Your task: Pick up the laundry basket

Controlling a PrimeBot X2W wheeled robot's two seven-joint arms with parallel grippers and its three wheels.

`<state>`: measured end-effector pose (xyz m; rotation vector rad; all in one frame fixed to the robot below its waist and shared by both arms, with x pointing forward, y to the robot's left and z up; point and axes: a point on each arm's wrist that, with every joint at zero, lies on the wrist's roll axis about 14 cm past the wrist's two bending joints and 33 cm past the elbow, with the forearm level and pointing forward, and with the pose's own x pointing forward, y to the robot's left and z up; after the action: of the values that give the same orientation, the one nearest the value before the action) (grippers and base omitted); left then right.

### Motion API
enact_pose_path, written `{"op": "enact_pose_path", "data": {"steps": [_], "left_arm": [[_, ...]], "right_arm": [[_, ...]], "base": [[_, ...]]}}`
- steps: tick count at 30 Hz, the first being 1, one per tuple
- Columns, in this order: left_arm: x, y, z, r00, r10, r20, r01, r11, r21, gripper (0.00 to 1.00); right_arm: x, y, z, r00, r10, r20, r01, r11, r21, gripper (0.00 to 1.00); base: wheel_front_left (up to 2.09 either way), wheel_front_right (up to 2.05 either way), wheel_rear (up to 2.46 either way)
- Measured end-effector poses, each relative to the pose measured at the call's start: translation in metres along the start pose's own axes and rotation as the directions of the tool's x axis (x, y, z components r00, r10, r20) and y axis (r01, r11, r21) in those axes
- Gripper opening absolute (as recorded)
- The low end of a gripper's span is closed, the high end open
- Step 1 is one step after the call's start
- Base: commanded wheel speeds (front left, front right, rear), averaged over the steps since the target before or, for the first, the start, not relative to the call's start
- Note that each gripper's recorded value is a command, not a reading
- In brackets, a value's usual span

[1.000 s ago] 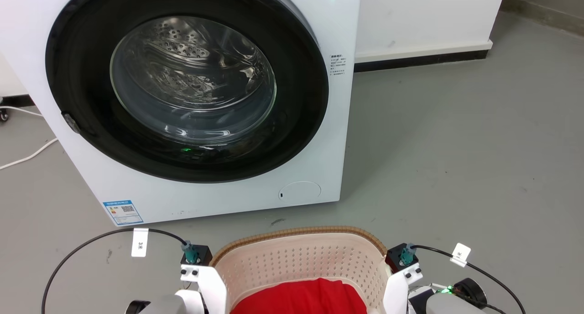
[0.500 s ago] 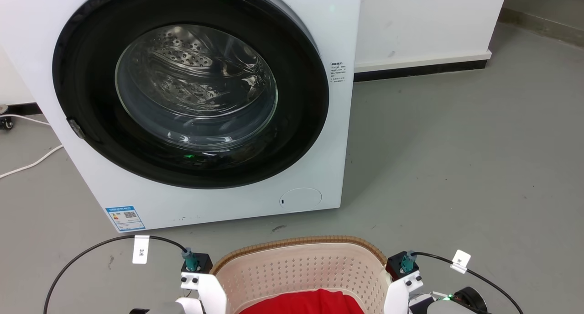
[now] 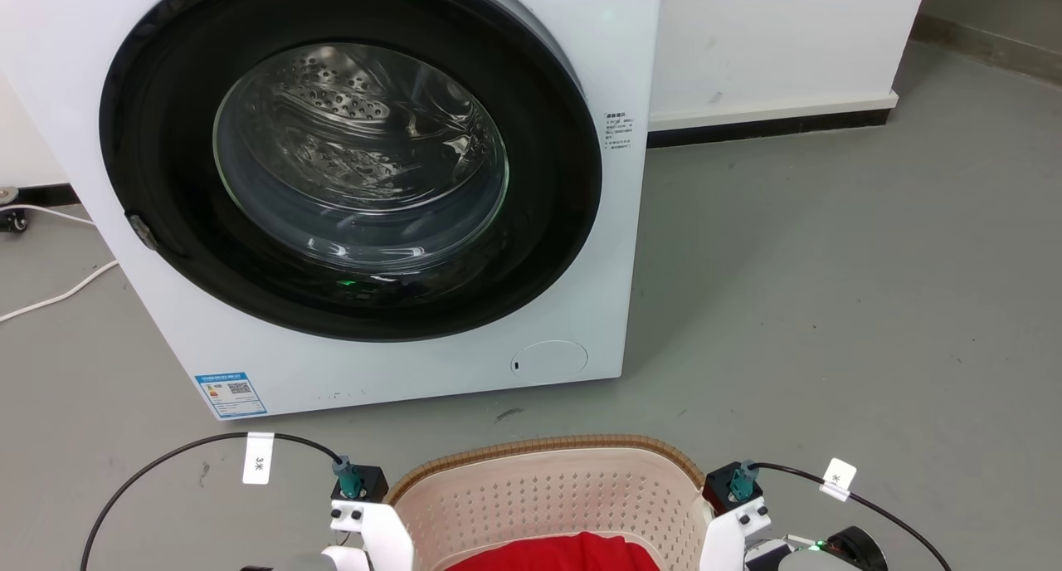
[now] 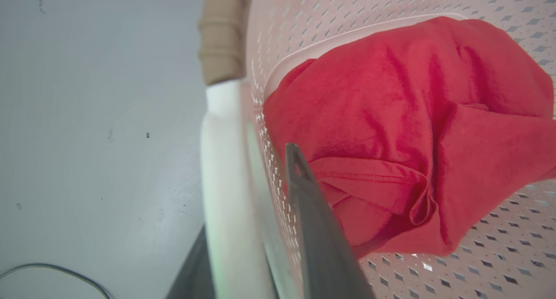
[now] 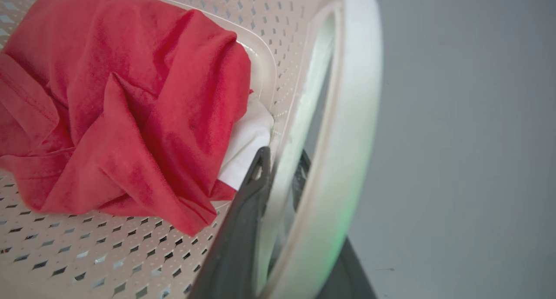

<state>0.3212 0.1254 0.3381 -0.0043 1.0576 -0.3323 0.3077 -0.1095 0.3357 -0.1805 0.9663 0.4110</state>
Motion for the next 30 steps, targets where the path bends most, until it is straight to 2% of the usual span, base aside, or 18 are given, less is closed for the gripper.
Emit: {"op": "enact_pose_path", "data": {"steps": [30], "left_arm": [[0.0010, 0.0017, 0.0004, 1.000, 0.005, 0.002, -0.005, 1.000, 0.016, 0.00]], "right_arm": [[0.0007, -0.0001, -0.0009, 1.000, 0.003, 0.005, -0.003, 1.000, -0.012, 0.00]], "base": [[0.00, 0.00, 0.00]]}}
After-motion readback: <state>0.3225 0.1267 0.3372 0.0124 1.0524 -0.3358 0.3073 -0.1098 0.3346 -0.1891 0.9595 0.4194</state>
